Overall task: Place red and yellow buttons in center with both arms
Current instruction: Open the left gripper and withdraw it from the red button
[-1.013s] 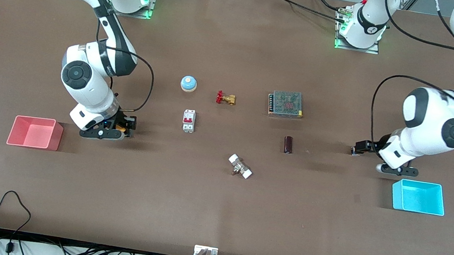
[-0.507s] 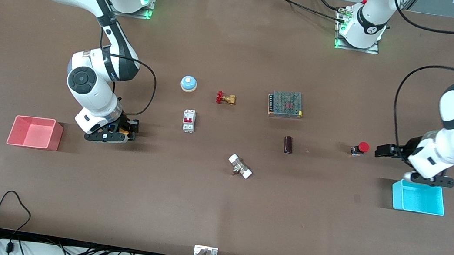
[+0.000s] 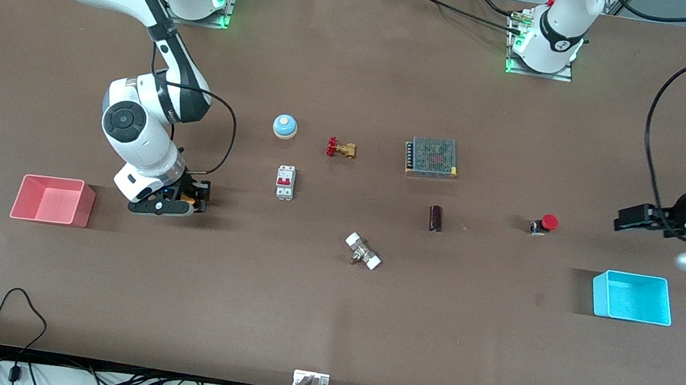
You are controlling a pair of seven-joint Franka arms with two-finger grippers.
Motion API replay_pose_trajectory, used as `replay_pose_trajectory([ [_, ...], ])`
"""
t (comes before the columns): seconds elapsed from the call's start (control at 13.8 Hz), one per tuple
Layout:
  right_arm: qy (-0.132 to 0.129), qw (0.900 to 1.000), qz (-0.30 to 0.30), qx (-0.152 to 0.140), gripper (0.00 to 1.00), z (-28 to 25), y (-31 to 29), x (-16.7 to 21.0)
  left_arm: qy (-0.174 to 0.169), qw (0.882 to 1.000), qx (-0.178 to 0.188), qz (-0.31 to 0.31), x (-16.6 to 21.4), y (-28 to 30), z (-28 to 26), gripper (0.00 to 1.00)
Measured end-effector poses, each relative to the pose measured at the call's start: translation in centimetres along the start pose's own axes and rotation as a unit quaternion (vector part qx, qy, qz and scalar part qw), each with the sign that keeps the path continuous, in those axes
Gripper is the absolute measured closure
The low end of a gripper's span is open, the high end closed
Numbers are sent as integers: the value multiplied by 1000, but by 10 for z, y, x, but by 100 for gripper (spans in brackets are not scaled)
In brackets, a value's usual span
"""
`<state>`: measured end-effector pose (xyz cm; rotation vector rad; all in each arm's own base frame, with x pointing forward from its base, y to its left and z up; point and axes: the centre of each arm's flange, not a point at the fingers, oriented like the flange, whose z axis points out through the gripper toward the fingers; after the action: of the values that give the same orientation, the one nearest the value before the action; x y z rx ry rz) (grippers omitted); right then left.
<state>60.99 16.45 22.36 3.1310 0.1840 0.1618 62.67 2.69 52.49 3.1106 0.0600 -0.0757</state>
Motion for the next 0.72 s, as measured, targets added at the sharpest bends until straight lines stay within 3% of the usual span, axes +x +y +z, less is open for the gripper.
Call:
replay_pose_trajectory([
  [0.36, 3, 1000, 1, 2, 51, 4, 0, 0, 13, 999, -4, -33, -6, 10, -16, 0],
  [0.51, 3, 1000, 1, 2, 42, 4, 0, 0, 16, 999, -4, -34, -5, 9, -17, 0],
  [0.72, 16, 1000, 2, 3, 38, -6, 0, 9, 16, 999, -4, -32, -5, 12, -16, 0],
])
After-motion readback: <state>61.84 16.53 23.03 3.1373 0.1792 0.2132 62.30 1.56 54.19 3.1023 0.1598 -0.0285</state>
